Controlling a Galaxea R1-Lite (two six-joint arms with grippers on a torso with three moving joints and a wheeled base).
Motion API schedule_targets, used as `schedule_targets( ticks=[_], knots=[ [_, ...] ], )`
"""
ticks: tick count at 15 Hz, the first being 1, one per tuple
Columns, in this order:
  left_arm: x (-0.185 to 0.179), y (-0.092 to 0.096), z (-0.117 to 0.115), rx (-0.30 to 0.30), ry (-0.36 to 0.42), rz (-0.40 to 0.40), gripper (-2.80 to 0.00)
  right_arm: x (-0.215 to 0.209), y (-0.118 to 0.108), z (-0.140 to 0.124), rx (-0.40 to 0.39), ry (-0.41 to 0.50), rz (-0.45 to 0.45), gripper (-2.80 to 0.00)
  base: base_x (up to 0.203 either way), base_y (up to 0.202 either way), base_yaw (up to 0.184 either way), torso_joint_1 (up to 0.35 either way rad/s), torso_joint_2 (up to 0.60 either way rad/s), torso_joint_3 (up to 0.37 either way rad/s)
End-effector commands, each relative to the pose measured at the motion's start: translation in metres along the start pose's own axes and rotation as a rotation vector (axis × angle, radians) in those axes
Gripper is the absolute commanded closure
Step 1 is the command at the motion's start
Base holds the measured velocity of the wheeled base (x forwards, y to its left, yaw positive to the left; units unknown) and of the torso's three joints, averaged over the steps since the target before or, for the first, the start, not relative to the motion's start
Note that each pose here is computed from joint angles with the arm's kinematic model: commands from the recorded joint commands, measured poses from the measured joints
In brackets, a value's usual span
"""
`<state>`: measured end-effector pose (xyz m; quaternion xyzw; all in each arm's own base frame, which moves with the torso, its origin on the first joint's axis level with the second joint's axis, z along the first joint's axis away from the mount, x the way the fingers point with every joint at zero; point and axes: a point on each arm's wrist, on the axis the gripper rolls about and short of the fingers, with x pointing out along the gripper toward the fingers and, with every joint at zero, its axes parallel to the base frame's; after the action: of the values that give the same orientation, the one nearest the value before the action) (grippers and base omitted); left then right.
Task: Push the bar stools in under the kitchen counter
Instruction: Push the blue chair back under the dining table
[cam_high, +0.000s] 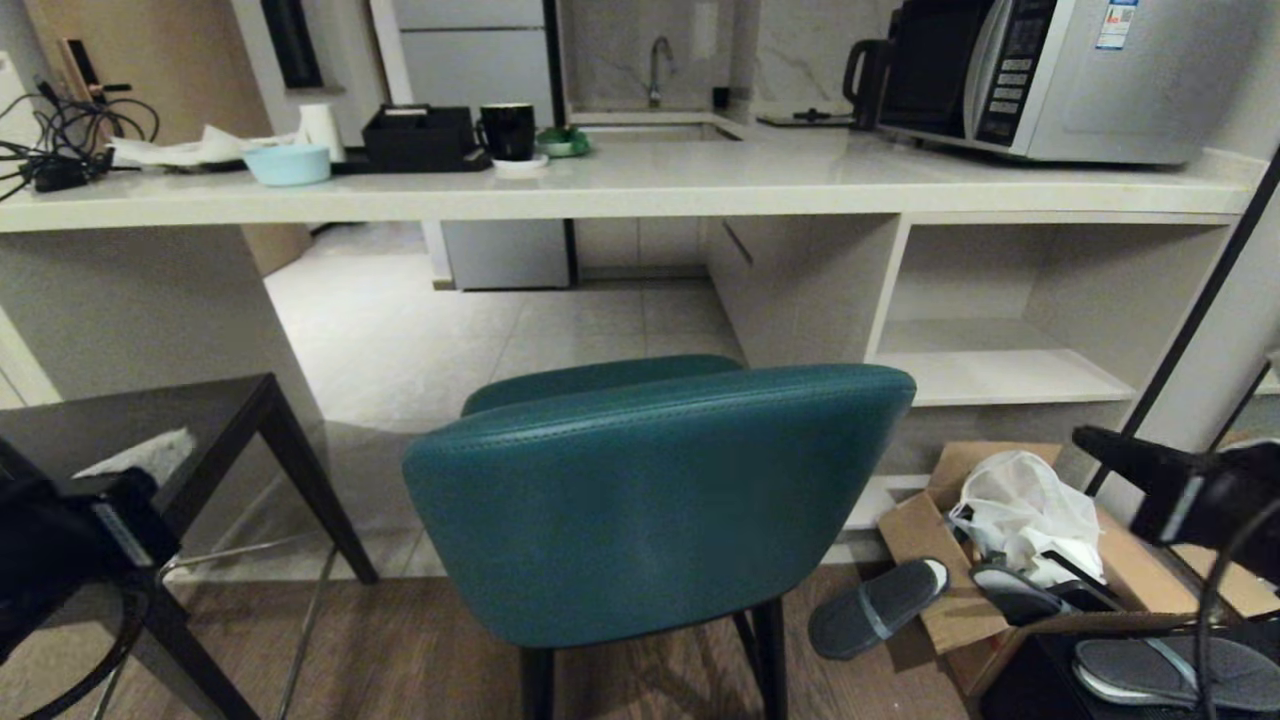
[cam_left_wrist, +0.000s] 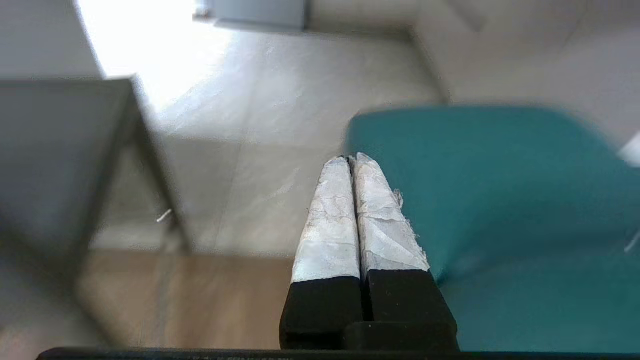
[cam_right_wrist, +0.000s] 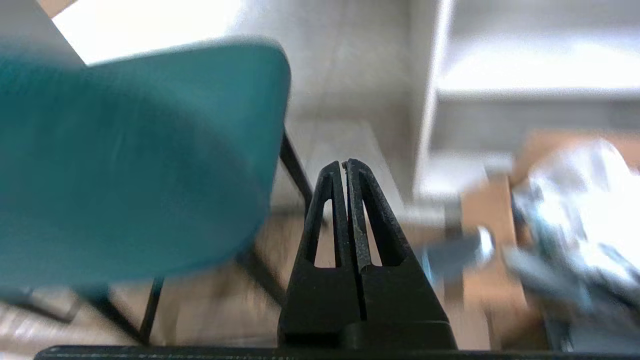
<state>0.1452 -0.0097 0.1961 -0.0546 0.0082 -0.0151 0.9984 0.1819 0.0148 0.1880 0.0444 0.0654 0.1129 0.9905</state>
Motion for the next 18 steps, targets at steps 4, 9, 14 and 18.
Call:
schedule_targets(
  ticks=[4,9,14,18],
  knots=[
    [0.042,-0.049,-0.032,-0.045,0.116,-0.102,0.00,0.112,0.009,-0.021,-0.022,-0.021,0.108,0.00,0.000,0.000,0.000,0.000,0.00,0.000],
    [0.038,-0.079,-0.060,-0.049,0.097,-0.105,0.00,0.143,0.027,-0.028,-0.033,-0.078,0.176,0.00,0.000,0.000,0.000,0.000,0.00,0.000],
    [0.041,-0.084,-0.062,-0.047,0.105,-0.116,0.00,0.155,0.039,-0.031,-0.036,-0.078,0.211,0.00,0.000,0.000,0.000,0.000,0.00,0.000],
    [0.060,-0.086,-0.071,-0.046,0.136,-0.085,0.00,0.144,0.070,-0.027,-0.042,-0.094,0.271,0.00,0.000,0.000,0.000,0.000,0.00,0.000]
  ],
)
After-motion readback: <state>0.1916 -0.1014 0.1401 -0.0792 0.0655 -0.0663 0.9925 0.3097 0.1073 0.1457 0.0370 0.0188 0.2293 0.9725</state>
